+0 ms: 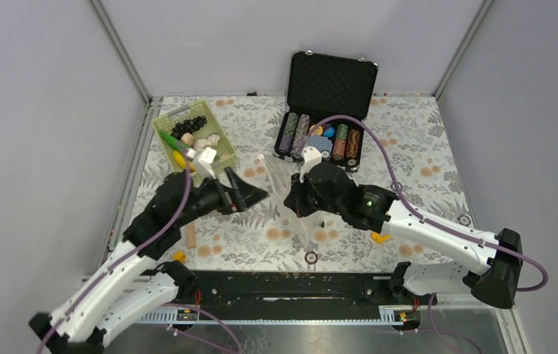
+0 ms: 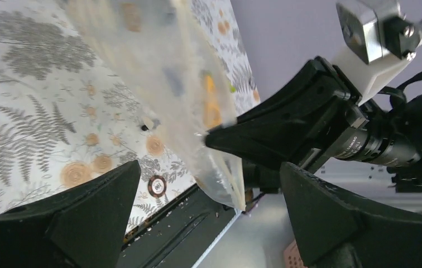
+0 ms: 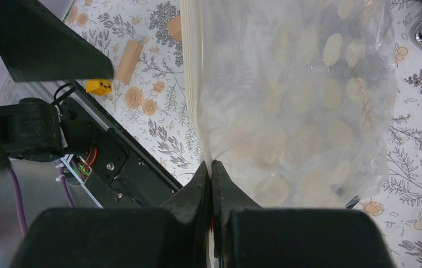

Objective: Place the food in the zip-top bag and seal the zipper
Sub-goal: Open the zipper of the food storage bag at the center of the board.

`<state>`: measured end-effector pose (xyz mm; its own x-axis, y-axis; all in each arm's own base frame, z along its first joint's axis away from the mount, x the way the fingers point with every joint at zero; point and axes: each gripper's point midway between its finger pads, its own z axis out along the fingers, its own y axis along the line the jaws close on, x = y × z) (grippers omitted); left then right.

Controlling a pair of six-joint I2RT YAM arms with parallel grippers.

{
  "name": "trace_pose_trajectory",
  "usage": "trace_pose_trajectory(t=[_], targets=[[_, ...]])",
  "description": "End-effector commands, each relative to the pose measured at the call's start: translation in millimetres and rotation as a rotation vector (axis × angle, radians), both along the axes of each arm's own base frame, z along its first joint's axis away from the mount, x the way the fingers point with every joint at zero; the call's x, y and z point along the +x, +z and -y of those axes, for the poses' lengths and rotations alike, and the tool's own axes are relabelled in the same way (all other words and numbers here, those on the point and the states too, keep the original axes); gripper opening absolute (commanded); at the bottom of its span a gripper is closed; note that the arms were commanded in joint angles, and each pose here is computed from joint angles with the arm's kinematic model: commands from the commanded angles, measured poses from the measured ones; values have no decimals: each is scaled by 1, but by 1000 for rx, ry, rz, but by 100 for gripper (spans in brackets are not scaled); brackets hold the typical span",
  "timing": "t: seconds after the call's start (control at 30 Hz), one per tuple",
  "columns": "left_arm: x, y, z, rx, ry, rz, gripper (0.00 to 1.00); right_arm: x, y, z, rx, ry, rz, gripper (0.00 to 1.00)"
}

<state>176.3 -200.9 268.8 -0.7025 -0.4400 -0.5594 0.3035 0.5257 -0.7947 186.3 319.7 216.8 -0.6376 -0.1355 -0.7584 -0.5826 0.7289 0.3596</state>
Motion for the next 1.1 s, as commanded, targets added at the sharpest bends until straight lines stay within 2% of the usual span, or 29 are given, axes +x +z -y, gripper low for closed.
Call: trace_pose_trajectory(t=[0.0, 0.1, 0.27, 0.47, 0.67, 0.8, 0.87, 0.93, 1.03, 1.07], targets=[[29, 36, 33, 76, 43, 121, 99, 3, 9, 12, 41, -70, -22, 1], [40, 24, 44, 136, 58, 95, 97, 4, 11, 15, 52, -82, -27, 2], [51, 10, 50, 175, 75, 65, 82, 5, 11, 16, 74, -101, -57, 3], [56, -5, 53, 190, 84, 37, 81, 2, 9, 8, 100, -77, -104, 4], [68, -9, 60, 208, 96, 29, 72, 1, 10, 2, 110, -54, -111, 4], [74, -19, 65, 233, 94, 12, 63, 1, 14, 3, 116, -52, -99, 4], [76, -22, 70, 234, 83, 8, 55, 2, 16, 1, 123, -46, -87, 4], [77, -23, 74, 235, 68, 7, 37, 3, 15, 1, 115, -39, -78, 8], [75, -23, 79, 237, 35, 5, 4, 7, 14, 7, 83, -60, -59, 21], [73, -24, 79, 237, 30, 3, 0, 12, 14, 12, 69, -87, -43, 29]])
